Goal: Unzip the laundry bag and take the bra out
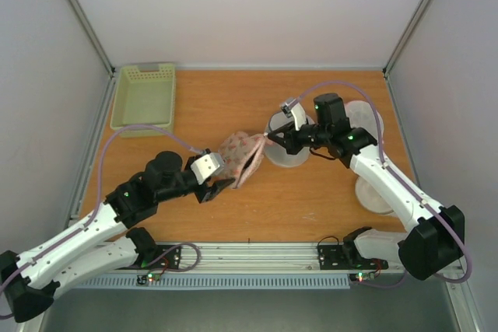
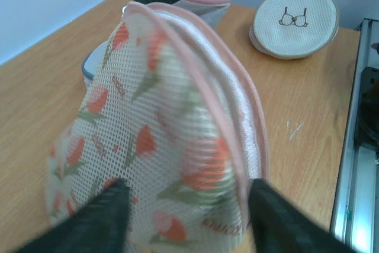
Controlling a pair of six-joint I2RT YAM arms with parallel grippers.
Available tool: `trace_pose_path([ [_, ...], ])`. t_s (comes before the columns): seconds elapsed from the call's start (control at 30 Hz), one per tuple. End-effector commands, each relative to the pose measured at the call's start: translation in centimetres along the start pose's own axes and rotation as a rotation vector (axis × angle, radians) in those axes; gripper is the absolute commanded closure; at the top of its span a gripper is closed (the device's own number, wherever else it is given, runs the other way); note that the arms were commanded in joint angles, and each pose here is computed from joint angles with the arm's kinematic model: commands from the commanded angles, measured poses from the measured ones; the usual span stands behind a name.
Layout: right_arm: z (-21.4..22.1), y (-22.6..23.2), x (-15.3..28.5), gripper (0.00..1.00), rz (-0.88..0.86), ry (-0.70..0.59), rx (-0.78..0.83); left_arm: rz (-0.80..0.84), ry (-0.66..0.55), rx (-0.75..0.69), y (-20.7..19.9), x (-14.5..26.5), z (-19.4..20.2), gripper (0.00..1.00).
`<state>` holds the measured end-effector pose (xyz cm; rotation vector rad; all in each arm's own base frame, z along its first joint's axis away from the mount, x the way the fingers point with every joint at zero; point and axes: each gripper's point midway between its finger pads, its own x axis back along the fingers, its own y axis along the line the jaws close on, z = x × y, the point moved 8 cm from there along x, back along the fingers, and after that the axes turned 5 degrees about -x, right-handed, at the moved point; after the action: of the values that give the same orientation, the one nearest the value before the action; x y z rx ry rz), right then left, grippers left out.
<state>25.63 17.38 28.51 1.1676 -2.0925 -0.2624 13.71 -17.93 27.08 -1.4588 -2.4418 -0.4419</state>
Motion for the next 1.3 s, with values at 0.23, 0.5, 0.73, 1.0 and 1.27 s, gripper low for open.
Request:
trace_pose_path([
  [0.23,-2.2,5.2,0.2,0.99,-0.003,-0.159,0.046,-0.070,0.039,0.220,1.5,-0.4,-3.4,0.18],
  [0.5,-2.2,7.1,-0.9,0.99,0.034,-0.195,-0.018,-0.176,0.116,0.466,3.1,-2.9,-4.5,0.19],
  [0.73,-2.4,8.2,-1.6,0.99,0.023,-0.197,-0.032,-0.136,0.106,0.493,2.8,-3.0,-4.7,0.19],
  [1.0,-2.1,9.8,-2.3,0.99,-0.052,-0.180,0.002,-0.280,0.119,0.358,3.9,-1.8,-4.0,0.29],
  [1.27,-1.9,9.9,-3.0,0.99,-0.060,-0.162,0.004,-0.293,0.019,0.325,4.0,0.7,-6.2,0.21],
])
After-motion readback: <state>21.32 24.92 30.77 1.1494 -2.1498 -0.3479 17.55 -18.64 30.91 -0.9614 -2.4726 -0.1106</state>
